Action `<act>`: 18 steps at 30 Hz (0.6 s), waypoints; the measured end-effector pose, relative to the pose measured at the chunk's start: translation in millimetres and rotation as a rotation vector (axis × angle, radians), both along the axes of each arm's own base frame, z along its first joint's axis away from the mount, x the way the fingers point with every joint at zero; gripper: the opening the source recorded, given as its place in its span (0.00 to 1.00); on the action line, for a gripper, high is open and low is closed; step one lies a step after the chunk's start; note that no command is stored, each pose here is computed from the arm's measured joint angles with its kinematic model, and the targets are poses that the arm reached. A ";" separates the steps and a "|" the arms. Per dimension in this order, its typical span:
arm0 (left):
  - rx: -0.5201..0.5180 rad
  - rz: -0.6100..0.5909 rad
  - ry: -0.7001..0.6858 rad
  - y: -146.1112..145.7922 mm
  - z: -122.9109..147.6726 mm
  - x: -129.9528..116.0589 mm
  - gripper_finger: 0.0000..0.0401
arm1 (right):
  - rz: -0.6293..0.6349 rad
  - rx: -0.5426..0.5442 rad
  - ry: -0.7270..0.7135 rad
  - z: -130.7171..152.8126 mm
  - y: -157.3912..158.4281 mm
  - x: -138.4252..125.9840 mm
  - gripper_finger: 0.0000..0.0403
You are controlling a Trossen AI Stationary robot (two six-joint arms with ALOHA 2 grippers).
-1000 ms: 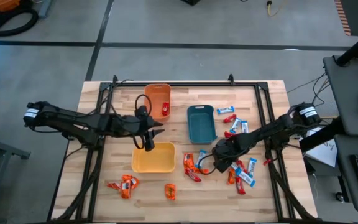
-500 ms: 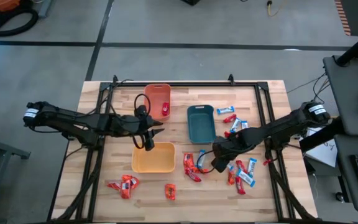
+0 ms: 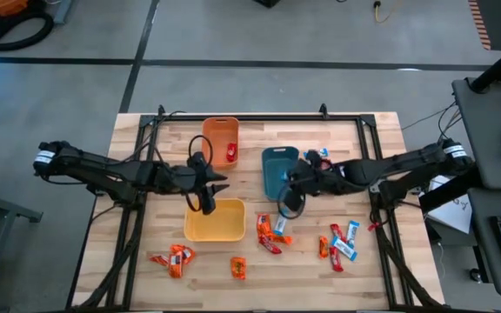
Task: Organize candy in baskets
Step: Put the white chocolate into the blue bin
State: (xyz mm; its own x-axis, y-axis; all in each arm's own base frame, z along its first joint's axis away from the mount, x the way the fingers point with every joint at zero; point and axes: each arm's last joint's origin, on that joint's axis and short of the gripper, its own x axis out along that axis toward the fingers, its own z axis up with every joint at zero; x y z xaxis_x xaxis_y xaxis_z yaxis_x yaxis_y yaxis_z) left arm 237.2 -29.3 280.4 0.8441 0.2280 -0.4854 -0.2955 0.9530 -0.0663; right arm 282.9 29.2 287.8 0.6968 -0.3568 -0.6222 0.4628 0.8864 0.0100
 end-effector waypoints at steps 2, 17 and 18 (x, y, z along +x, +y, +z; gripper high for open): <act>-0.024 -0.002 0.014 -2.0 -1.4 -1.5 0.24 | -0.039 -0.092 -0.005 -1.9 -9.4 3.7 0.13; -0.195 0.011 0.128 -11.3 -11.3 -13.1 0.24 | -0.148 -0.169 0.208 -59.4 -55.6 36.4 0.15; -0.196 0.010 0.130 -11.9 -11.4 -13.3 0.24 | -0.147 -0.169 0.216 -61.9 -55.6 37.3 0.17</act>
State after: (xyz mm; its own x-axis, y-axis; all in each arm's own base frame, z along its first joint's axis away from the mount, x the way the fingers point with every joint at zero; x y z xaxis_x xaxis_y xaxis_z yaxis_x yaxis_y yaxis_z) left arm 223.9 -41.2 269.0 0.7700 0.1268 -0.6253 -0.3228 0.9228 -0.2103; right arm 320.3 -26.4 226.0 0.4880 -0.5549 -0.6738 0.5616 0.7905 -0.2443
